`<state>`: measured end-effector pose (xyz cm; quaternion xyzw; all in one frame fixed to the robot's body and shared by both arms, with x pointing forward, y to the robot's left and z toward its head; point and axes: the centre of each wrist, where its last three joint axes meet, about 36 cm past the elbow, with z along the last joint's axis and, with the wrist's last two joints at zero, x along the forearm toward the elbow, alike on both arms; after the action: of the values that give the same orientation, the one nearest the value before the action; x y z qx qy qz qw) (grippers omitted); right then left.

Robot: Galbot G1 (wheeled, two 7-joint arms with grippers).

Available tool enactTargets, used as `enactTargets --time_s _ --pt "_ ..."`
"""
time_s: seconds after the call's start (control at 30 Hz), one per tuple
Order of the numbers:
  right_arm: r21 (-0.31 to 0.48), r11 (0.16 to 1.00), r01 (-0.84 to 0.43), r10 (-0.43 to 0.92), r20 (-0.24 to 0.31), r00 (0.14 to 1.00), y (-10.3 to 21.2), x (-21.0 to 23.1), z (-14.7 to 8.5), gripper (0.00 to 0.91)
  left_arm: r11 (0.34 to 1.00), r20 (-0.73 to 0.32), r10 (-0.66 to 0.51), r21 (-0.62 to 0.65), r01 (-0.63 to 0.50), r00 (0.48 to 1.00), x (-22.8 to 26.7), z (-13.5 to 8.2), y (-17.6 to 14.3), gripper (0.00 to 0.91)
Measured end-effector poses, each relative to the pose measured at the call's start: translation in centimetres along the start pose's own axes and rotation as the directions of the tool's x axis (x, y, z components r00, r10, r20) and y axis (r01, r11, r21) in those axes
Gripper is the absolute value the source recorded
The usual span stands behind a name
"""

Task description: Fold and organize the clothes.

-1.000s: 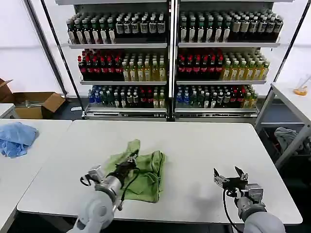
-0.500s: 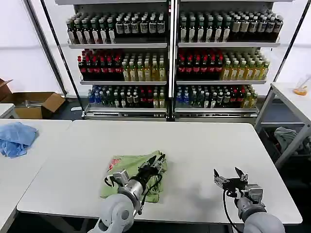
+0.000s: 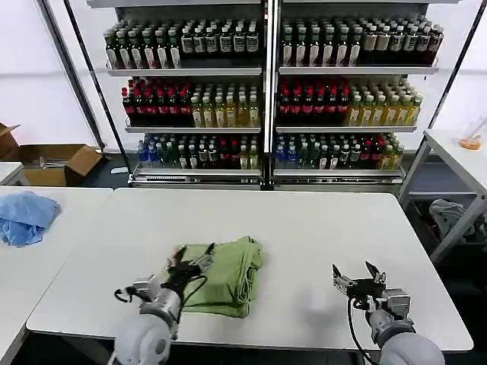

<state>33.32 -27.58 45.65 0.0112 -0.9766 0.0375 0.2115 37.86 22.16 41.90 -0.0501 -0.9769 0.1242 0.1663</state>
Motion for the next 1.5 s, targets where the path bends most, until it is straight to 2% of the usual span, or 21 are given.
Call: enactTargets --time_s 0.13,0.3,0.83,0.87,0.9,0.93,0.97,1.0,1.1,1.5 --pt "-0.001 1.000 0.000 0.000 -0.002 1.000 0.2 0.1 0.2 0.907 0.996 -0.005 -0.071 -0.049 0.070 0.997 0.3 0.5 2.2 0.907" --pt "-0.001 1.000 0.000 0.000 0.000 1.000 0.3 0.3 0.2 0.907 0.991 -0.020 -0.108 -0.076 0.107 0.994 0.3 1.1 3.6 0.907" --pt "0.004 1.000 -0.016 0.016 0.004 1.000 -0.2 0.8 0.0 0.907 0.999 -0.105 -0.054 -0.008 0.053 0.993 -1.0 3.0 4.4 0.907" --pt "0.005 1.000 -0.016 0.016 0.004 1.000 -0.3 0.8 0.0 0.907 0.999 -0.106 -0.048 0.002 0.048 0.993 -1.0 3.0 4.4 0.836" --pt "0.005 1.000 -0.016 0.016 0.004 1.000 -0.3 0.8 -0.1 0.907 0.999 -0.108 -0.040 0.013 0.042 0.993 -1.0 3.1 4.4 0.584" --pt "0.005 1.000 -0.017 0.017 0.004 1.000 -0.3 0.8 -0.1 0.907 0.999 -0.110 -0.032 0.025 0.035 0.993 -1.0 3.1 4.4 0.464" --pt "0.005 1.000 -0.018 0.018 0.004 1.000 -0.3 0.8 -0.1 0.907 0.999 -0.111 -0.025 0.038 0.029 0.994 -1.1 3.2 4.5 0.111" --pt "0.005 1.000 -0.018 0.018 0.004 1.000 -0.4 0.9 -0.1 0.907 0.999 -0.111 -0.018 0.049 0.024 0.994 -1.1 3.2 4.5 0.060" --pt "0.006 1.000 -0.019 0.019 0.006 1.000 -0.5 0.9 -0.2 0.907 0.997 -0.113 -0.006 0.082 0.015 0.994 -1.4 3.4 4.7 0.020" --pt "0.006 1.000 -0.018 0.018 0.007 1.000 -0.5 1.1 -0.2 0.907 0.976 -0.109 0.016 0.217 0.008 0.994 -1.7 3.8 5.4 0.020"
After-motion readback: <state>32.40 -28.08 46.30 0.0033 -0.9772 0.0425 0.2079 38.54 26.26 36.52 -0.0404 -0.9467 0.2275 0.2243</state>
